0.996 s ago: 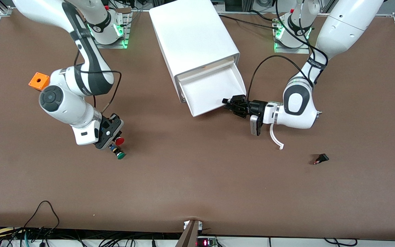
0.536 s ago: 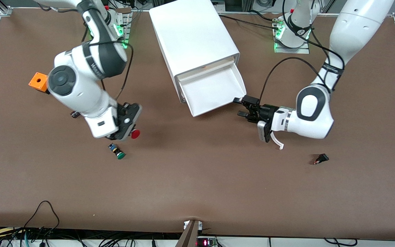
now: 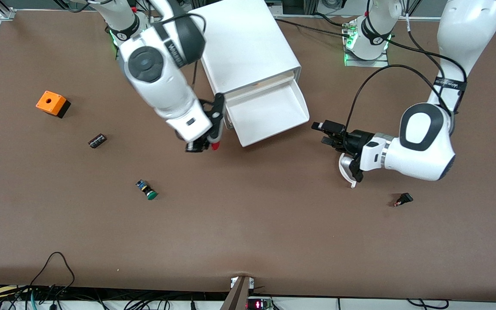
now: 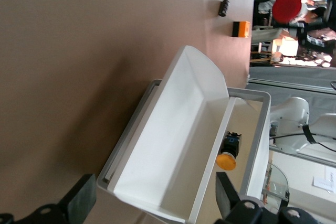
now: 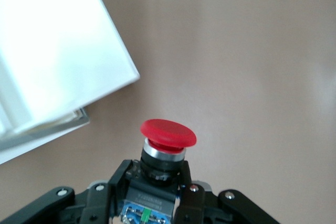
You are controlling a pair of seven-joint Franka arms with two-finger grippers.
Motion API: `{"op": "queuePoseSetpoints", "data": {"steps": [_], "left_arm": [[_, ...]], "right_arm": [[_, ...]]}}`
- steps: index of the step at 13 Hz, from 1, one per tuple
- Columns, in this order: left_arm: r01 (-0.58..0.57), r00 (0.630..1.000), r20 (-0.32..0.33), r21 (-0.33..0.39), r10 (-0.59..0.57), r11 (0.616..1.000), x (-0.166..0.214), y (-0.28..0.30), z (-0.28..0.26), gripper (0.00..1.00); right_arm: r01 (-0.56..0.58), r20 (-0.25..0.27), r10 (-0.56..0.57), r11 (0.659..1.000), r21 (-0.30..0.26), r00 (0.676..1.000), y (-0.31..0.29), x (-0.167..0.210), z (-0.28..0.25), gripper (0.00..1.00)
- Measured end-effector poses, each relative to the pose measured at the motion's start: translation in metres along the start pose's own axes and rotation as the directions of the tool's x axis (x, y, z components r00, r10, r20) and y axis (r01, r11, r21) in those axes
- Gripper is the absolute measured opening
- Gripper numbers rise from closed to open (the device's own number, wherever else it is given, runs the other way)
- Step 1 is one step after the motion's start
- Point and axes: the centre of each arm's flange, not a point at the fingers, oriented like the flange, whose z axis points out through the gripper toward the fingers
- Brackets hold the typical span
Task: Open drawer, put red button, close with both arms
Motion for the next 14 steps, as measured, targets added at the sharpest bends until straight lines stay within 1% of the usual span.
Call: {"op": "queuePoseSetpoints", "data": {"steps": [1, 2, 3, 5, 6, 7, 9, 10, 12, 14], "left_arm": [[0.021, 1.000, 0.003, 0.028, -0.021, 0.999, -0.002, 0.007, -0.011, 1.00], [0.039, 0.999, 0.006, 0.073, -0.040, 0.997, -0.003, 0.015, -0.023, 1.00], [0.054, 0.998, 0.008, 0.135, -0.056, 0.989, -0.003, 0.024, -0.035, 1.00], [0.103, 0.994, 0.004, 0.257, -0.108, 0.961, -0.005, 0.047, -0.057, 1.00], [0.138, 0.990, -0.005, 0.304, -0.143, 0.943, -0.006, 0.057, -0.066, 1.00], [0.184, 0.982, -0.019, 0.333, -0.188, 0.925, -0.007, 0.068, -0.074, 1.00], [0.283, 0.957, -0.049, 0.362, -0.286, 0.888, -0.009, 0.086, -0.082, 1.00], [0.320, 0.945, -0.071, 0.393, -0.318, 0.862, -0.009, 0.093, -0.084, 1.00], [0.375, 0.925, -0.137, 0.478, -0.355, 0.794, -0.006, 0.111, -0.086, 1.00], [0.416, 0.908, -0.212, 0.573, -0.362, 0.706, -0.004, 0.127, -0.088, 1.00]], "right_arm": [[0.036, 0.008, -0.036, 0.999, -0.012, 0.999, -0.011, 0.015, -0.002, 0.41], [0.067, 0.011, -0.067, 0.998, -0.017, 0.998, -0.022, 0.029, -0.003, 0.41], [0.096, 0.010, -0.096, 0.995, -0.017, 0.995, -0.034, 0.043, -0.001, 0.41], [0.150, 0.011, -0.150, 0.989, -0.008, 0.989, -0.059, 0.070, 0.006, 0.41], [0.171, 0.013, -0.171, 0.985, -0.002, 0.985, -0.071, 0.081, 0.010, 0.41], [0.177, 0.014, -0.177, 0.984, 0.002, 0.984, -0.080, 0.090, 0.017, 0.41], [0.158, 0.007, -0.158, 0.988, -0.003, 0.987, -0.089, 0.103, 0.034, 0.41], [0.158, 0.005, -0.158, 0.987, -0.003, 0.987, -0.093, 0.110, 0.045, 0.41], [0.165, 0.014, -0.165, 0.986, 0.002, 0.986, -0.101, 0.119, 0.068, 0.41], [0.171, 0.031, -0.171, 0.985, 0.004, 0.985, -0.103, 0.122, 0.085, 0.41]]}}
